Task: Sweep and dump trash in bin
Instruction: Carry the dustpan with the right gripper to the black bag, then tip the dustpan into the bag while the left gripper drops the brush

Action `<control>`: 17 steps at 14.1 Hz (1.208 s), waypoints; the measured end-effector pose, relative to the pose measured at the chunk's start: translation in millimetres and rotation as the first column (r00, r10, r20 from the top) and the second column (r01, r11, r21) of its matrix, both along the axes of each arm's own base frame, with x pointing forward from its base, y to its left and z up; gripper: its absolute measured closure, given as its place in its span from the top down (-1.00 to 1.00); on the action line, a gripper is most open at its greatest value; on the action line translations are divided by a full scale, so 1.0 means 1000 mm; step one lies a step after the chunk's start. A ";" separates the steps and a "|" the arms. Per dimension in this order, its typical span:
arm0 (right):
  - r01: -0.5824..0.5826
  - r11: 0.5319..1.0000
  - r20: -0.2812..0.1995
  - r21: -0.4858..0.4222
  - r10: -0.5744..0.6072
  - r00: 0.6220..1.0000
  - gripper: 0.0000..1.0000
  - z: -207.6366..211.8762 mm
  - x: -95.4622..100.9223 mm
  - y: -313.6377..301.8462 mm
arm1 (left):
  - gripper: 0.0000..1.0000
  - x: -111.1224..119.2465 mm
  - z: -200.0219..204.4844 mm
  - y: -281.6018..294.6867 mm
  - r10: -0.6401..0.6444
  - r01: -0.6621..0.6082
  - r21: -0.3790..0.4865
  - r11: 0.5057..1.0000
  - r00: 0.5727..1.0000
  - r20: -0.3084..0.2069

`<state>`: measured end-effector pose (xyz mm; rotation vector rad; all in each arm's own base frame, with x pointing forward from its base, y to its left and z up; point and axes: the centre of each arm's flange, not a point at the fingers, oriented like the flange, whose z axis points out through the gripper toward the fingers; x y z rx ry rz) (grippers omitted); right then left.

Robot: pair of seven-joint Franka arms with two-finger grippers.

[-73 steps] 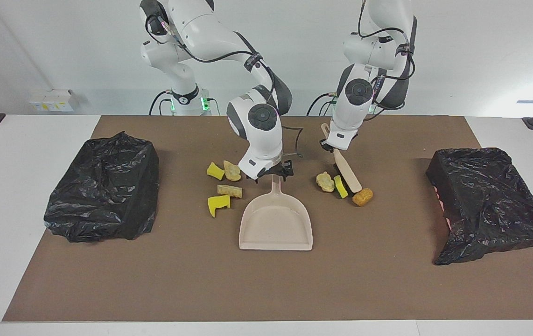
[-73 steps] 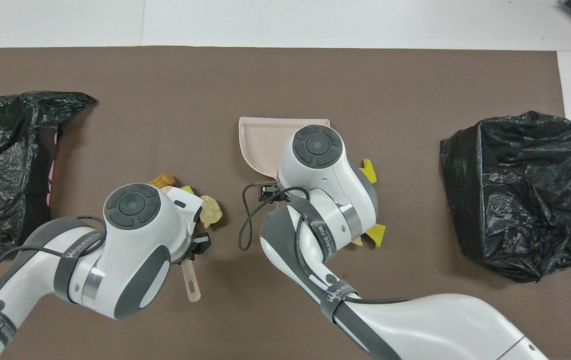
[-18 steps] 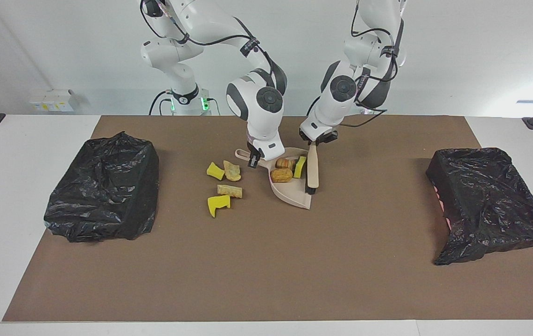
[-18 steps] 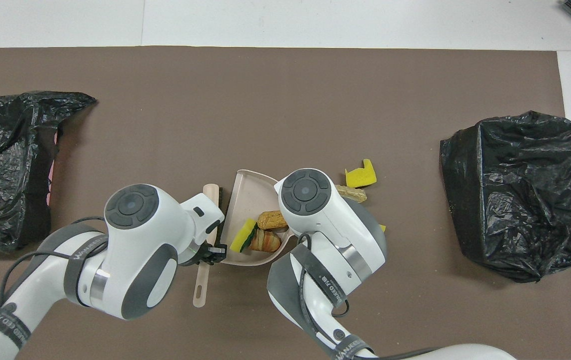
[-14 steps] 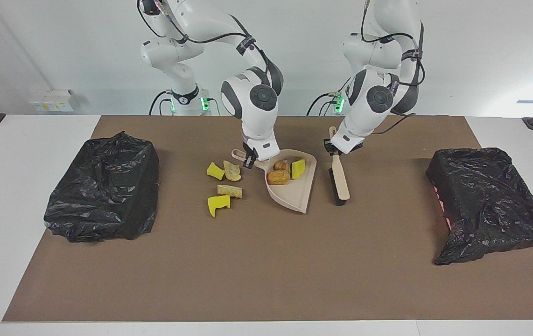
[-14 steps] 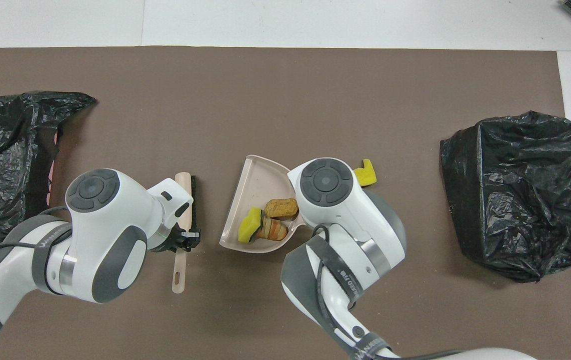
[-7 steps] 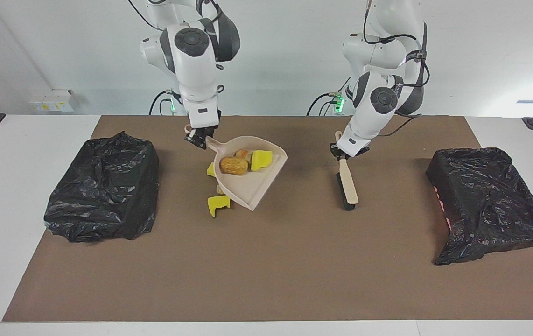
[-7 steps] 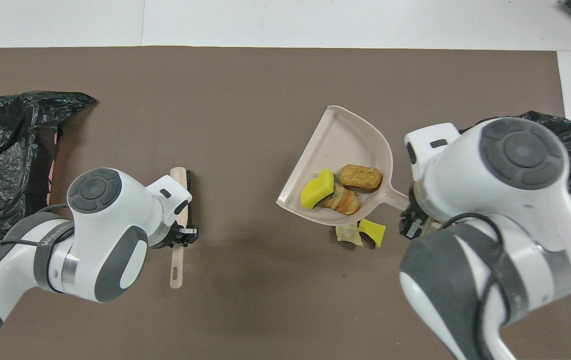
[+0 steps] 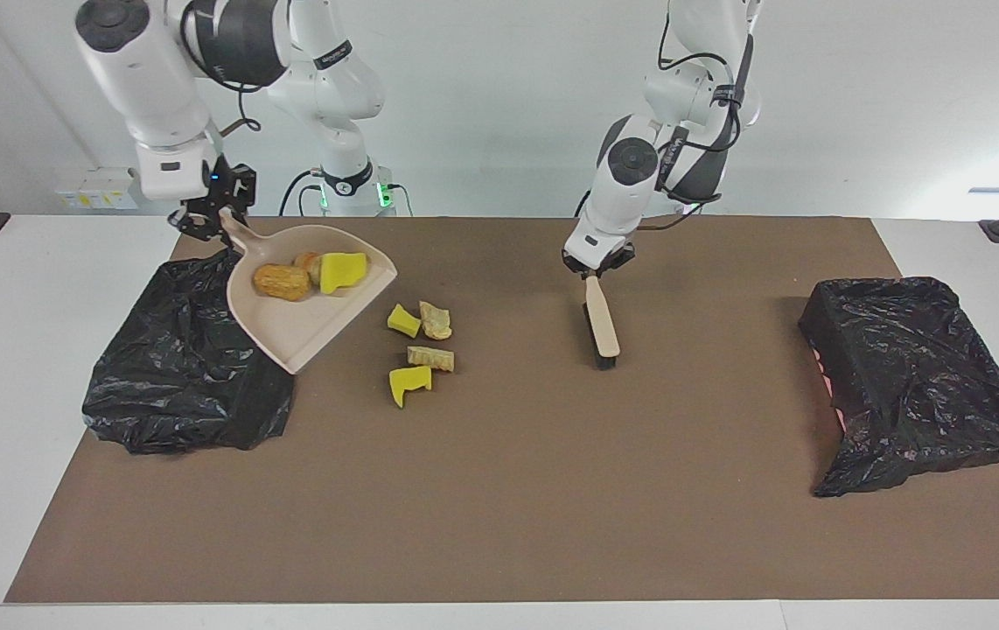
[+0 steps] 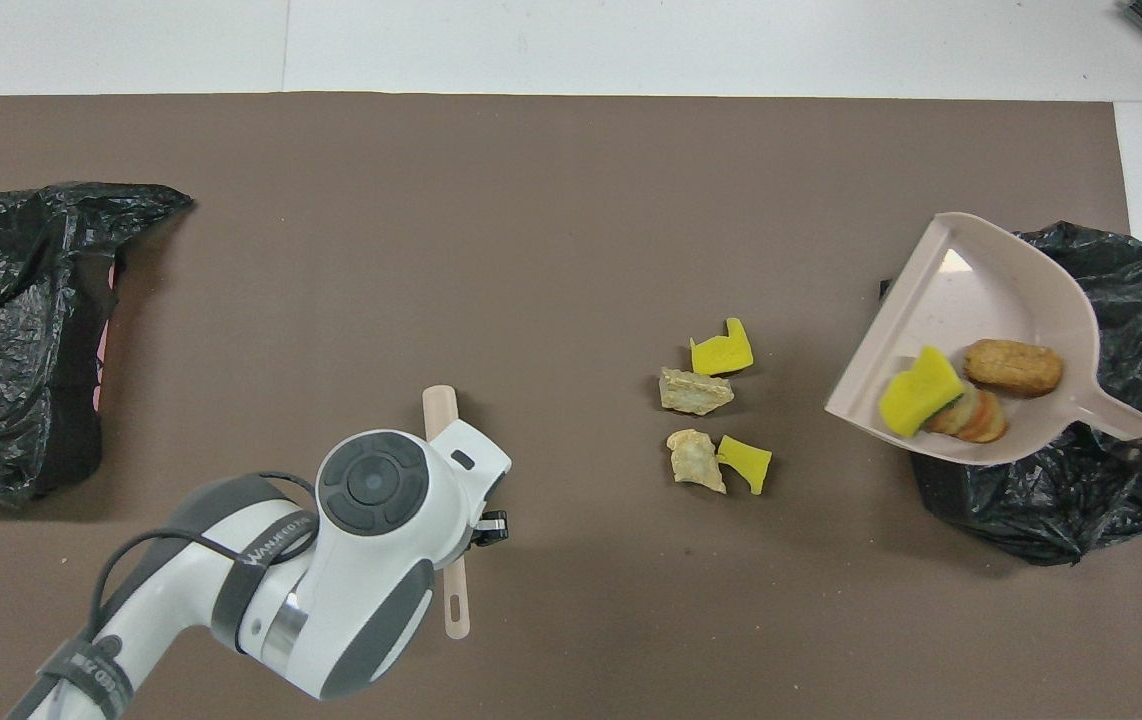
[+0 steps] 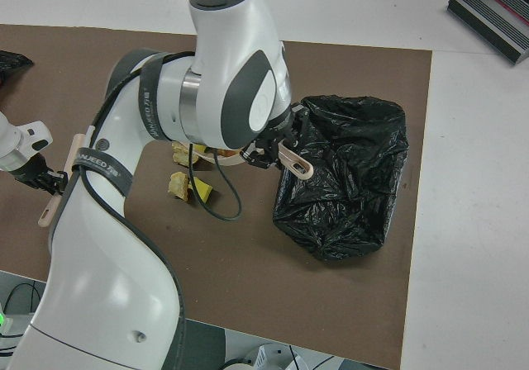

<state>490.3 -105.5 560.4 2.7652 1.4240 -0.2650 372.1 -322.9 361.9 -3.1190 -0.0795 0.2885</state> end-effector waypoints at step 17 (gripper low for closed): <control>-0.424 0.807 -0.251 -0.411 0.347 0.904 -0.37 -0.048 -0.002 -0.090 | 1.00 -0.012 -0.007 0.006 0.092 -0.091 -0.026 0.996 0.994 0.056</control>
